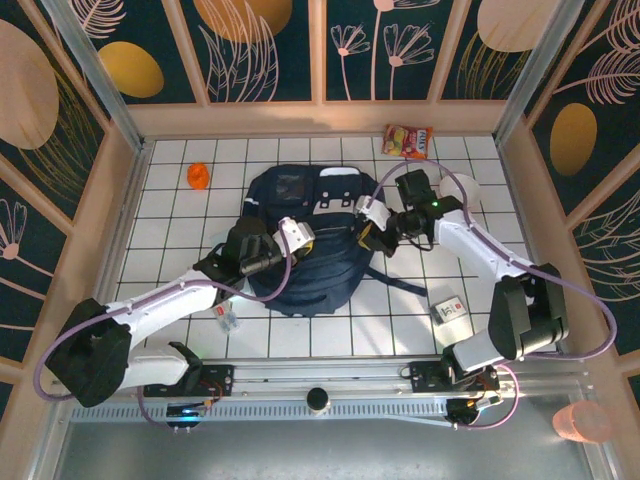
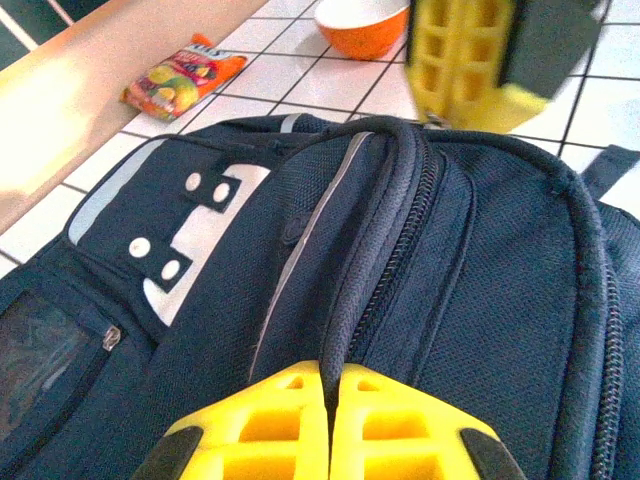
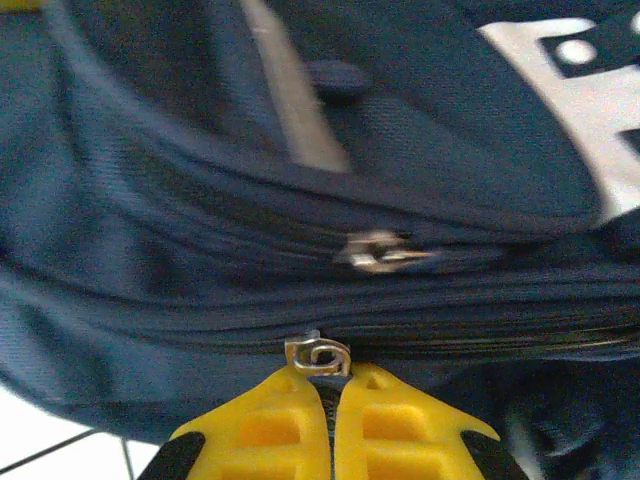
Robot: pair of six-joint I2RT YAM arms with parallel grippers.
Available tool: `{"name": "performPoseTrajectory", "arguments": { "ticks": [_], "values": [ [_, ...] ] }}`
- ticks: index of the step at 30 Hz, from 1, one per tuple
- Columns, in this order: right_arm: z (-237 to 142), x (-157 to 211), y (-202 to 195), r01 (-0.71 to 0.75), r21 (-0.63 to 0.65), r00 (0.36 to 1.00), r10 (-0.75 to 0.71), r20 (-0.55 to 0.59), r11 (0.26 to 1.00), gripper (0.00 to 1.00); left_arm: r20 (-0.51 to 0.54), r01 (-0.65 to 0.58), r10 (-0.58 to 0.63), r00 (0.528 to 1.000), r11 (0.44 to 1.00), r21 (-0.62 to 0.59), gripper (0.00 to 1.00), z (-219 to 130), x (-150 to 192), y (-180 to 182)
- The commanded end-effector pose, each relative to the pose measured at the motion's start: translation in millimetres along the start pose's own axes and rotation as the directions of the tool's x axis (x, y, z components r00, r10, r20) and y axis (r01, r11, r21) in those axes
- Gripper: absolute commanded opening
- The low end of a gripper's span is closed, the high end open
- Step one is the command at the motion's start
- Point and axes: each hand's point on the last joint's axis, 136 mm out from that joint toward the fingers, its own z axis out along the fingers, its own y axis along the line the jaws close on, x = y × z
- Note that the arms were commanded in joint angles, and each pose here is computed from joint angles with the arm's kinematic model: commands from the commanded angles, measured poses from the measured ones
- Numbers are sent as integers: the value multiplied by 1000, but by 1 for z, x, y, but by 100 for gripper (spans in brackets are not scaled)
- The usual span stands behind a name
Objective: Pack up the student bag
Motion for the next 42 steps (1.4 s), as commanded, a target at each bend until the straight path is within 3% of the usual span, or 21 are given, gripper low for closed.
{"name": "performPoseTrajectory", "arguments": {
  "ticks": [1, 10, 14, 19, 26, 33, 42],
  "values": [
    [-1, -11, 32, -39, -71, 999, 40, 15, 997, 0, 41, 21, -16, 999, 992, -122, 0, 3, -25, 26],
    [-6, -50, 75, -164, -133, 977, 180, 117, 977, 0, 97, 122, -106, 990, 977, -173, 0, 19, -50, 29],
    [-9, -66, 88, -266, -136, 937, 289, 196, 954, 0, 166, 253, -227, 960, 955, -157, 0, 28, -70, 25],
    [-14, -69, 84, -460, -70, 847, 461, 267, 885, 0, 231, 455, -415, 880, 875, -164, 0, 33, -88, 31],
    [-16, -52, 61, -742, 1, 638, 705, 311, 670, 0, 284, 643, -602, 746, 763, -72, 0, 27, -102, 23],
    [-4, -58, 77, -781, -37, 580, 746, 326, 623, 0, 396, 749, -678, 619, 661, -39, 0, 12, -118, 33],
    [11, -64, 91, -823, -90, 499, 789, 358, 562, 0, 462, 772, -717, 521, 627, 102, 0, 29, -168, 39]
  ]
}}
